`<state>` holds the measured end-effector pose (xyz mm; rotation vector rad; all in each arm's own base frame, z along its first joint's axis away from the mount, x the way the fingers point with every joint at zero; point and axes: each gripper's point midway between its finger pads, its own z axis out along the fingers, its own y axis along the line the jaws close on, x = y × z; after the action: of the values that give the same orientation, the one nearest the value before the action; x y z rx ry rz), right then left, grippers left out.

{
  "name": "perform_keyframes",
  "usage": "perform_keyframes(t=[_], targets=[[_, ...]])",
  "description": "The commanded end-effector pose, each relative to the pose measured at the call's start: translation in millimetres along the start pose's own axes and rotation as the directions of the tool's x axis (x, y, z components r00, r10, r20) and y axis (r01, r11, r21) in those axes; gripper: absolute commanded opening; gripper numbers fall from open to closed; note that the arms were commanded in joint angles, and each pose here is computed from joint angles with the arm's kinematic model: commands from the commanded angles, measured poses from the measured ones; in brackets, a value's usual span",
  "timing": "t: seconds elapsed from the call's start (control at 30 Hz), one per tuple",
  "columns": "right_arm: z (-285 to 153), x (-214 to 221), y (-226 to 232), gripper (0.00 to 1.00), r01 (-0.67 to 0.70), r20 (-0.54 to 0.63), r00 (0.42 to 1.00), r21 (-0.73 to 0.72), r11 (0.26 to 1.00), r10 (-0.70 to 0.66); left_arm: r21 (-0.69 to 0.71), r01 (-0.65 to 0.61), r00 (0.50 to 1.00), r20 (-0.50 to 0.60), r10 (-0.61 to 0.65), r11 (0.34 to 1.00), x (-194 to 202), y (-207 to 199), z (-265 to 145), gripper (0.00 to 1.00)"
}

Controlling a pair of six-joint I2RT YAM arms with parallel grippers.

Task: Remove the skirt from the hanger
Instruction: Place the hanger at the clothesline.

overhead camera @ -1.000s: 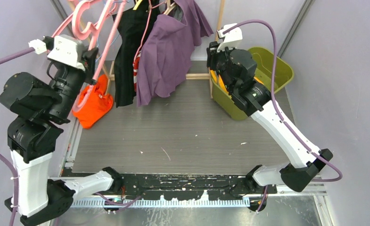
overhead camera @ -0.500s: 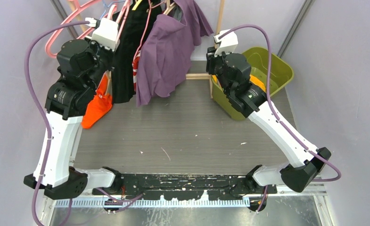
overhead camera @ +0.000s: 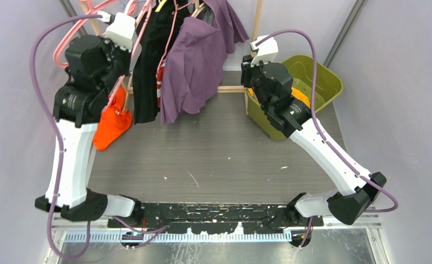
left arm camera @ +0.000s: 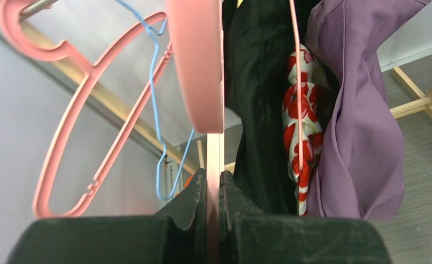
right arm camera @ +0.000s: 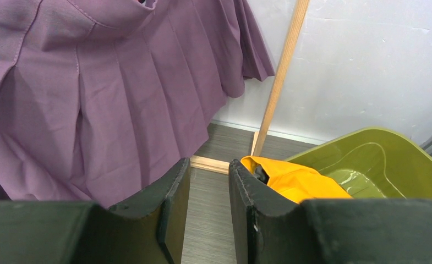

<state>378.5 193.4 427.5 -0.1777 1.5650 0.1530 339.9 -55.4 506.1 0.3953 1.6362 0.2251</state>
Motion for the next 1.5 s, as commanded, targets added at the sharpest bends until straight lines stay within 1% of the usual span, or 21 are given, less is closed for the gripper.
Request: perform_keyframes(t=[0.0,0.1,0.27,0.37,0.5,0.63,0.8,1.03,1.3,1.47], targets=[[-4,-34,-5,0.37,-0.06,0.095,0.994,0.007,0.998,0.059,0.081,0.041,0.999,0.027,-0.043,0.996,-12,-11,35,0.0],[-5,-34,-8,0.37,-0.053,0.092,0.994,0.014,0.998,0.052,0.102,0.077,0.996,0.028,-0.08,0.992,-14,-8,62,0.0],[-7,-32,-16,0.37,-0.041,0.091,0.995,0.039,0.998,0.037,0.111,0.134,0.989,0.046,-0.14,0.985,-14,11,91,0.0],[-6,-29,-21,0.37,-0.031,0.084,0.996,0.052,0.998,0.027,0.155,0.185,0.976,0.084,-0.199,0.971,-20,18,102,0.0],[-2,-27,-27,0.37,-0.035,0.085,0.996,0.07,0.997,0.029,0.226,0.221,0.95,0.169,-0.262,0.949,-42,16,108,0.0],[3,-26,-27,0.37,-0.046,0.088,0.995,0.071,0.996,0.039,0.282,0.256,0.929,0.193,-0.316,0.925,-50,14,118,0.0],[7,-24,-29,0.37,-0.047,0.085,0.996,0.076,0.996,0.041,0.332,0.286,0.915,0.184,-0.359,0.899,-49,6,129,0.0],[10,-26,-30,0.37,-0.051,0.084,0.995,0.075,0.996,0.044,0.388,0.335,0.9,0.139,-0.414,0.859,-35,1,147,0.0],[14,-26,-30,0.37,-0.057,0.084,0.995,0.076,0.995,0.051,0.376,0.364,0.891,0.124,-0.436,0.852,-24,7,164,0.0],[16,-28,-29,0.37,-0.055,0.084,0.995,0.073,0.996,0.049,0.313,0.38,0.892,0.125,-0.435,0.87,-18,18,175,0.0]])
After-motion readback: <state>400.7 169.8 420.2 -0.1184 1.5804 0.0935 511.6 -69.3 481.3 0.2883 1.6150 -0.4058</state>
